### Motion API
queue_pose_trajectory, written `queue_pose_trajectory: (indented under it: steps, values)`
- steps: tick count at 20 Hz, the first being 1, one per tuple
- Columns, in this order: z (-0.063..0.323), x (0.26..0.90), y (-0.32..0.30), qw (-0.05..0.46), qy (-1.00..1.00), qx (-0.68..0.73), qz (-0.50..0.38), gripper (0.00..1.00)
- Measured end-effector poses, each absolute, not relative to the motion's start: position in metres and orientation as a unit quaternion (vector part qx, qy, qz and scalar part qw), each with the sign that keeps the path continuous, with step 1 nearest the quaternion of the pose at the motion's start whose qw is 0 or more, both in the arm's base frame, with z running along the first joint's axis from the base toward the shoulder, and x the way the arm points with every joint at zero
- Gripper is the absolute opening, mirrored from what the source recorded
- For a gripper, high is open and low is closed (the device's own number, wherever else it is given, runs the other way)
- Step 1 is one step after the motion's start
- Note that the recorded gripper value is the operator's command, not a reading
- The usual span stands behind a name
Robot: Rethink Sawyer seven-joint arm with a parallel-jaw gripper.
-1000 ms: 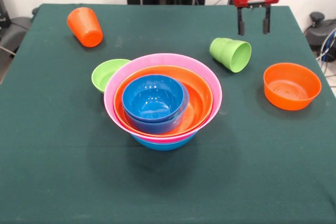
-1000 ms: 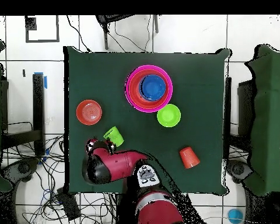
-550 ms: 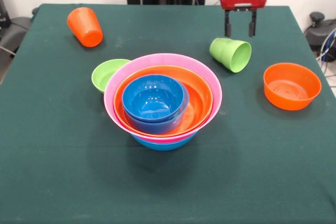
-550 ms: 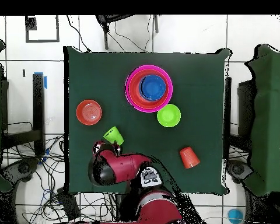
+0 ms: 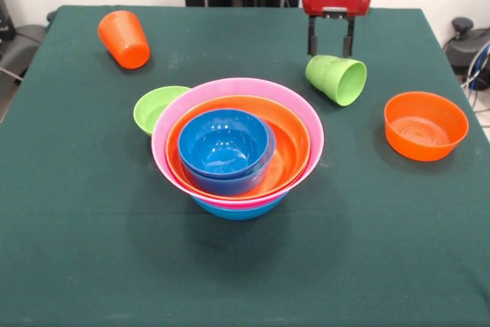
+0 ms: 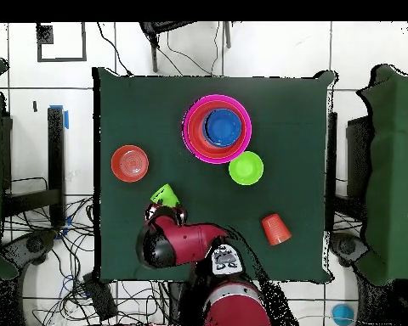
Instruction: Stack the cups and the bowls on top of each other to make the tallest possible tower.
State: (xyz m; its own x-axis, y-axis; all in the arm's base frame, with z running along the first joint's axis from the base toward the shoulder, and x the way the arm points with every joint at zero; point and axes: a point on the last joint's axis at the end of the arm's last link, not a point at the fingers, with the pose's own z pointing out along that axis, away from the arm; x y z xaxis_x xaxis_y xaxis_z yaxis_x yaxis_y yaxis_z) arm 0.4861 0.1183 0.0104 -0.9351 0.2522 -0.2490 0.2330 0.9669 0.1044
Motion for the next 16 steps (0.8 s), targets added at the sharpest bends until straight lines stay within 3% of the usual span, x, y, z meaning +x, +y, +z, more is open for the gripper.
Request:
queue_pose_trajectory:
  steps: [16]
  values:
    - [0.012,0.507,0.111,0.150,0.979,0.132,0.041,1.00]
